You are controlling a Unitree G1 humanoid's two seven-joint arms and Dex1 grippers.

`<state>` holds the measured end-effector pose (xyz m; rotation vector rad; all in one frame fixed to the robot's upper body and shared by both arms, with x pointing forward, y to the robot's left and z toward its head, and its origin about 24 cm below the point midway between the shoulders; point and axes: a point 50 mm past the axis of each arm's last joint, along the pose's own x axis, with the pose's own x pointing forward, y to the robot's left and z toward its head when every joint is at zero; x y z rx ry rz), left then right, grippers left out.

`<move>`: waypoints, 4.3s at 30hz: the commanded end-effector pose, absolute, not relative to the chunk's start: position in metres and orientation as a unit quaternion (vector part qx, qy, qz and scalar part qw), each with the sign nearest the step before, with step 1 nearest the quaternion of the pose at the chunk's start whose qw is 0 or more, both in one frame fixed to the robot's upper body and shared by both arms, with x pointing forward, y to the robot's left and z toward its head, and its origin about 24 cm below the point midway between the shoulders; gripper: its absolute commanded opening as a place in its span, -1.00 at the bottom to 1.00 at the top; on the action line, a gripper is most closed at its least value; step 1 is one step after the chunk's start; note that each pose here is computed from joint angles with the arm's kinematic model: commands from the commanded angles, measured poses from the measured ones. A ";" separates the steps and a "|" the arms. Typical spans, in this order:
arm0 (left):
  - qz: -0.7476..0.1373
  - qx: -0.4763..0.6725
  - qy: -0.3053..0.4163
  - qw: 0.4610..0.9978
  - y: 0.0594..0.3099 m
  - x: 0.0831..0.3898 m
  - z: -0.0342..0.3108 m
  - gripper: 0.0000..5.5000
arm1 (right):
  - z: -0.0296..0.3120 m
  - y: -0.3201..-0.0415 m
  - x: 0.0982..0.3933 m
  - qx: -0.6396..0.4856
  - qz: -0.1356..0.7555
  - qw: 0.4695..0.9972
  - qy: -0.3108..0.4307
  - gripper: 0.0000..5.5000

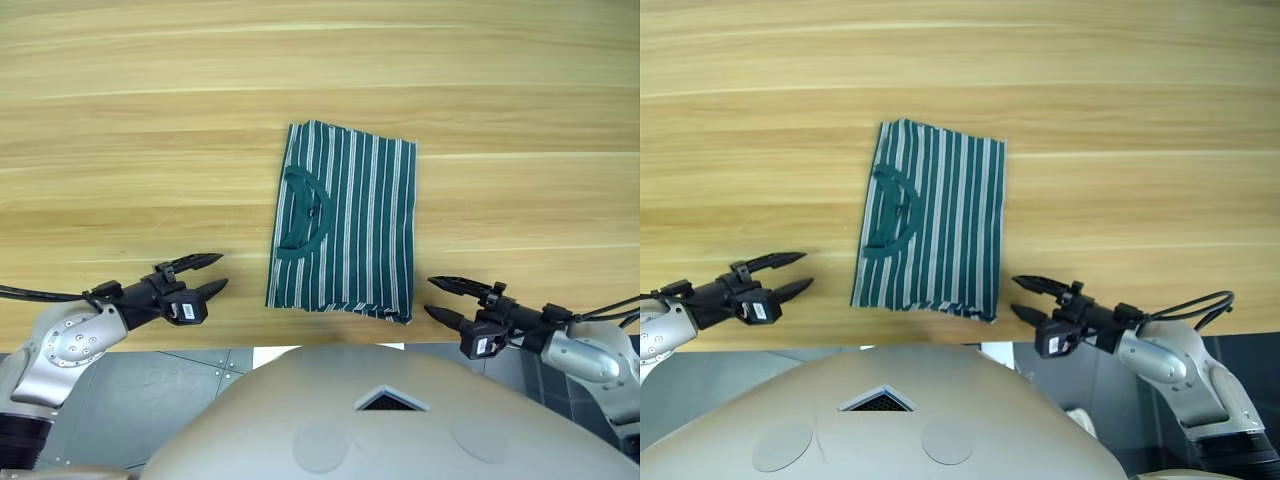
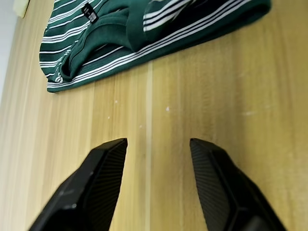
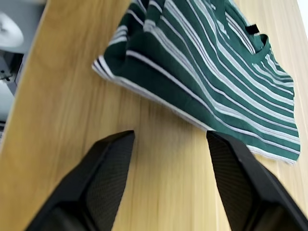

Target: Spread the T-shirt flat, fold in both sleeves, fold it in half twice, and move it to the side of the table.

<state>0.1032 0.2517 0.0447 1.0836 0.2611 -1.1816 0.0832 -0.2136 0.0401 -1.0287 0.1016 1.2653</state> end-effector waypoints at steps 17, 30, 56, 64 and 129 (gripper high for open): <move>-0.645 0.429 0.073 0.628 0.196 0.097 0.014 -0.12 | 0.031 -0.200 0.086 -0.452 0.599 0.660 0.032 0.02; -0.643 0.454 0.079 0.612 0.208 0.105 0.013 -0.12 | 0.037 -0.200 0.070 -0.422 0.616 0.664 0.038 0.02; -0.672 0.411 0.059 0.613 0.191 0.095 0.002 -0.97 | 0.032 -0.193 0.090 -0.424 0.597 0.681 0.006 -0.85; -0.626 0.352 0.029 0.695 0.178 0.094 0.005 -0.98 | 0.039 -0.213 0.102 -0.417 0.547 0.726 0.004 -0.96; -0.207 0.400 0.063 0.891 0.200 0.330 0.008 -0.26 | 0.078 -0.082 0.282 -0.363 0.415 0.803 -0.226 0.09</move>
